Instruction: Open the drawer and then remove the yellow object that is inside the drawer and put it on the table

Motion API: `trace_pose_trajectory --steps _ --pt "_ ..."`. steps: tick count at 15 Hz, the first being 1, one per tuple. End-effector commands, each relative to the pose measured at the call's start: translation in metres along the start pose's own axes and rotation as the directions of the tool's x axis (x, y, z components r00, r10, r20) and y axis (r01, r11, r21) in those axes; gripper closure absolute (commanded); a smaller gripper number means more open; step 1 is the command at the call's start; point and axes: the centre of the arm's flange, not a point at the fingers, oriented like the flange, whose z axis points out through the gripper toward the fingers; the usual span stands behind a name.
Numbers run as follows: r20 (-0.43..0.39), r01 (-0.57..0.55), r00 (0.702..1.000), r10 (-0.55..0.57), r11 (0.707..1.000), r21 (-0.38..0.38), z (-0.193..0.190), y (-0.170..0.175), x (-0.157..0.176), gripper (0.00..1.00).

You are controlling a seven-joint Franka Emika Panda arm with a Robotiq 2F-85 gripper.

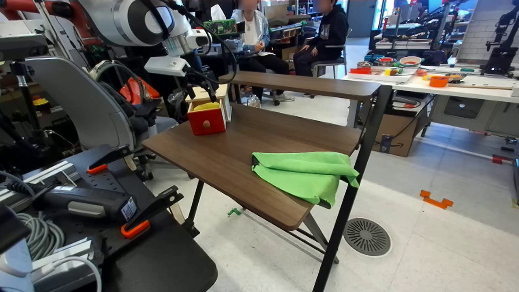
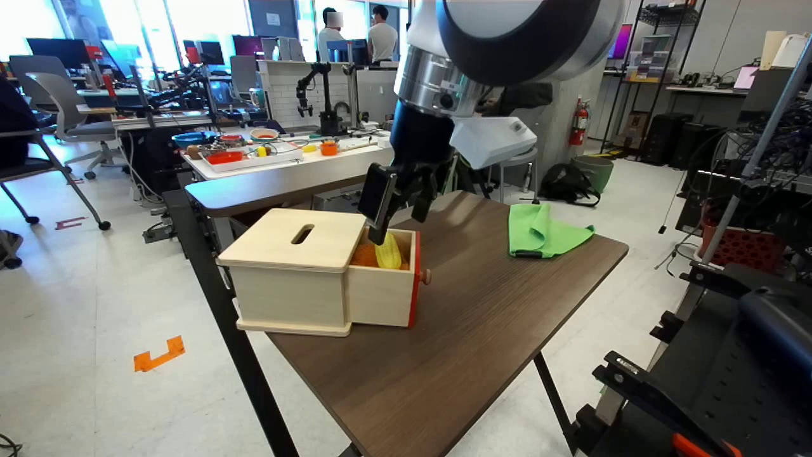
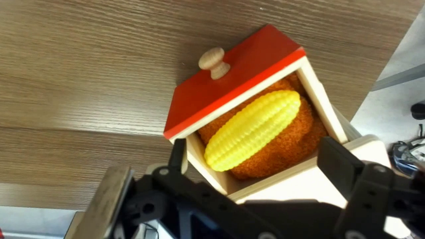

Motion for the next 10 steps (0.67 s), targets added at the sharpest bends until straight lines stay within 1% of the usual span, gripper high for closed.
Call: trace_pose_trajectory --steps 1,6,10 --pt "-0.022 -0.031 0.999 0.032 0.999 0.029 0.007 -0.003 0.001 0.00" --pt "-0.002 -0.058 0.998 0.058 0.998 0.037 0.017 0.002 -0.002 0.00" --pt "-0.003 -0.077 0.997 0.077 0.996 0.039 0.025 0.008 0.000 0.00"
